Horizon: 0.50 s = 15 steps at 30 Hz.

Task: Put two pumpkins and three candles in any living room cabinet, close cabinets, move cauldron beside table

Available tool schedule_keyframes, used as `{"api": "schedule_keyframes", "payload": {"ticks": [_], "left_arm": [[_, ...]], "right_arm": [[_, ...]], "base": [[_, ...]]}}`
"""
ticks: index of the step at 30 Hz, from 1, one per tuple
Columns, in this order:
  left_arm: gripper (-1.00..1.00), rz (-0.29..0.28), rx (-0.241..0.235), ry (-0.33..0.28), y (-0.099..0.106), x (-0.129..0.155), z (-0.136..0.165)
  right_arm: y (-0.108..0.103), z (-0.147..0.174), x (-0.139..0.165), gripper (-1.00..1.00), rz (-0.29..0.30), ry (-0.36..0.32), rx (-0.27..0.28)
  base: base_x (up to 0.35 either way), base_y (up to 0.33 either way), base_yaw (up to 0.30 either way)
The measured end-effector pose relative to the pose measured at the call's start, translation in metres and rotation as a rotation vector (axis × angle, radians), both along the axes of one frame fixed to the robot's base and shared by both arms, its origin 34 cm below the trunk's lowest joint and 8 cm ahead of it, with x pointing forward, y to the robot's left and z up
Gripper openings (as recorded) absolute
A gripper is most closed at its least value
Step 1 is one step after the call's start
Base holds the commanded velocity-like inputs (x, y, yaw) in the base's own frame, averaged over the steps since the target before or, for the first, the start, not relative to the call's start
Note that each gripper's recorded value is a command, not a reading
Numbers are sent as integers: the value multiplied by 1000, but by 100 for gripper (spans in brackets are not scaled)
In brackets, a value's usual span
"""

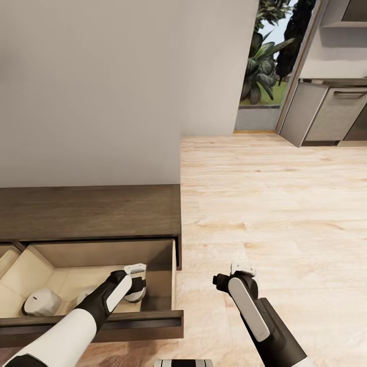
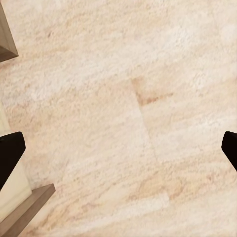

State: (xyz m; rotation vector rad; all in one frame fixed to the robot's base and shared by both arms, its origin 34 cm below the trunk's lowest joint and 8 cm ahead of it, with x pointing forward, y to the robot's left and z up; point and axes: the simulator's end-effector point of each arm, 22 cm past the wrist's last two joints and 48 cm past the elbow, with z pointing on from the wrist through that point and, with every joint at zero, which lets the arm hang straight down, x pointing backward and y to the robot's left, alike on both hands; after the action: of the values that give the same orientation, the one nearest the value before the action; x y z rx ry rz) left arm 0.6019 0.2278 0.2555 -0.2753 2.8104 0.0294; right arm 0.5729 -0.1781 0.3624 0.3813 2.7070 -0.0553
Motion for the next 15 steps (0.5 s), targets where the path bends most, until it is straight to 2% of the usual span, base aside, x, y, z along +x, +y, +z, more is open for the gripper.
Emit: {"api": "schedule_keyframes", "payload": {"ticks": [6,15], "left_arm": [[100,2,-4,-3,-1,1,1],[100,-10,-9,-53,-7,17,14]], "right_arm": [[0,0,0,100,0,0,0],[0,0,0,100,0,1,0]], "base": [[0,0,0],[0,0,0]]}}
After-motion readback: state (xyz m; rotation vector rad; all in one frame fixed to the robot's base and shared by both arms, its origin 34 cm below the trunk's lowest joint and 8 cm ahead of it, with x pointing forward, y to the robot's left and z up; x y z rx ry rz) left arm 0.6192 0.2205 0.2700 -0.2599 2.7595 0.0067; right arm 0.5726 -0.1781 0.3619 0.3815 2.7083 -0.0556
